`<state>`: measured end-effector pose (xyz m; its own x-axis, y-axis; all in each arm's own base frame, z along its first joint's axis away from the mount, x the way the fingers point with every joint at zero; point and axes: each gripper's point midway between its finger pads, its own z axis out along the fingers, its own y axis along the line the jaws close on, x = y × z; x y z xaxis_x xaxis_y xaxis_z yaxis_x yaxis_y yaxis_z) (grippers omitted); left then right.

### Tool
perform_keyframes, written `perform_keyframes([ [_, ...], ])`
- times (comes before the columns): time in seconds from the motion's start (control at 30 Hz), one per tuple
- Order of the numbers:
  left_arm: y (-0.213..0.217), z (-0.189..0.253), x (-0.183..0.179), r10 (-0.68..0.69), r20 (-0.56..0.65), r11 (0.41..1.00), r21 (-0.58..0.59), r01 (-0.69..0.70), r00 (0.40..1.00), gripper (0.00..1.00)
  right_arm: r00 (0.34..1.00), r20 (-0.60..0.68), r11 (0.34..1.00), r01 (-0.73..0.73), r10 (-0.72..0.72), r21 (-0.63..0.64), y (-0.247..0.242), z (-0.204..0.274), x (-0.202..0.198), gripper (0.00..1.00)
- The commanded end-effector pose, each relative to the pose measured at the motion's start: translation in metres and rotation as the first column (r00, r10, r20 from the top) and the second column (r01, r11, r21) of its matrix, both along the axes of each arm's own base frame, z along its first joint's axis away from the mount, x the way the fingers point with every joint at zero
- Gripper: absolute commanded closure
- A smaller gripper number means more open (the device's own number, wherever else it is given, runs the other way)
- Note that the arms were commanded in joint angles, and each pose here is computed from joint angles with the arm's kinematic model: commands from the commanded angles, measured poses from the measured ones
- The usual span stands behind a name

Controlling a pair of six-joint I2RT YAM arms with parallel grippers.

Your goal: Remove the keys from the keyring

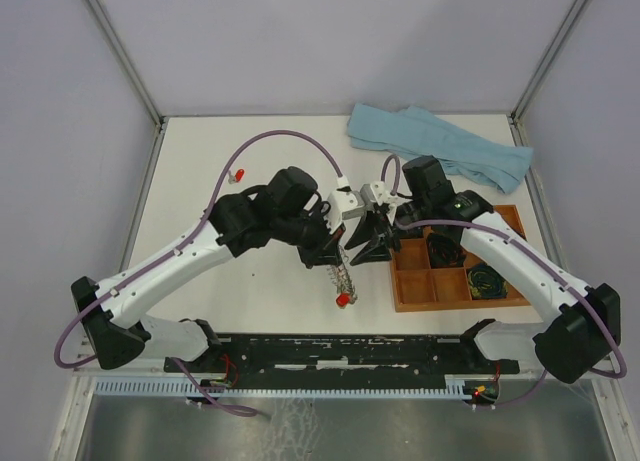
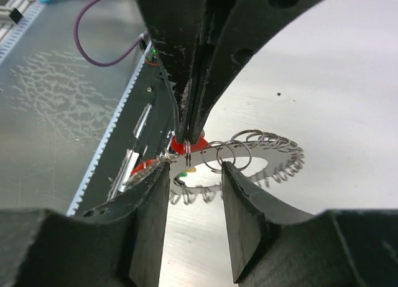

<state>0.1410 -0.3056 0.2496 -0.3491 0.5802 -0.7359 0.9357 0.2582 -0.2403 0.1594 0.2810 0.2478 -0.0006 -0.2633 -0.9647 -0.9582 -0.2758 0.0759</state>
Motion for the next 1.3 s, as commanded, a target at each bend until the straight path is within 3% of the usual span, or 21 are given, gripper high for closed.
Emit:
perform_keyframes([
  [0.0, -0.008, 0.026, 0.0, -0.056, 0.076, 0.995, -0.076, 0.062, 0.996, 0.97, 0.998, -0.064, 0.997, -0.009, 0.014, 0.078, 0.007, 0.016, -0.001, 0.53],
  [0.7, -0.002, 0.043, 0.01, 0.024, 0.126, 0.988, -0.153, -0.004, 0.992, 0.97, 0.991, -0.119, 0.993, -0.044, 0.058, 0.113, 0.011, 0.019, -0.006, 0.63],
  [1.27, -0.01, 0.038, 0.007, 0.005, 0.101, 0.984, -0.179, 0.014, 0.995, 0.97, 0.988, -0.138, 0.992, -0.06, 0.075, 0.112, 0.015, 0.02, -0.01, 0.72],
])
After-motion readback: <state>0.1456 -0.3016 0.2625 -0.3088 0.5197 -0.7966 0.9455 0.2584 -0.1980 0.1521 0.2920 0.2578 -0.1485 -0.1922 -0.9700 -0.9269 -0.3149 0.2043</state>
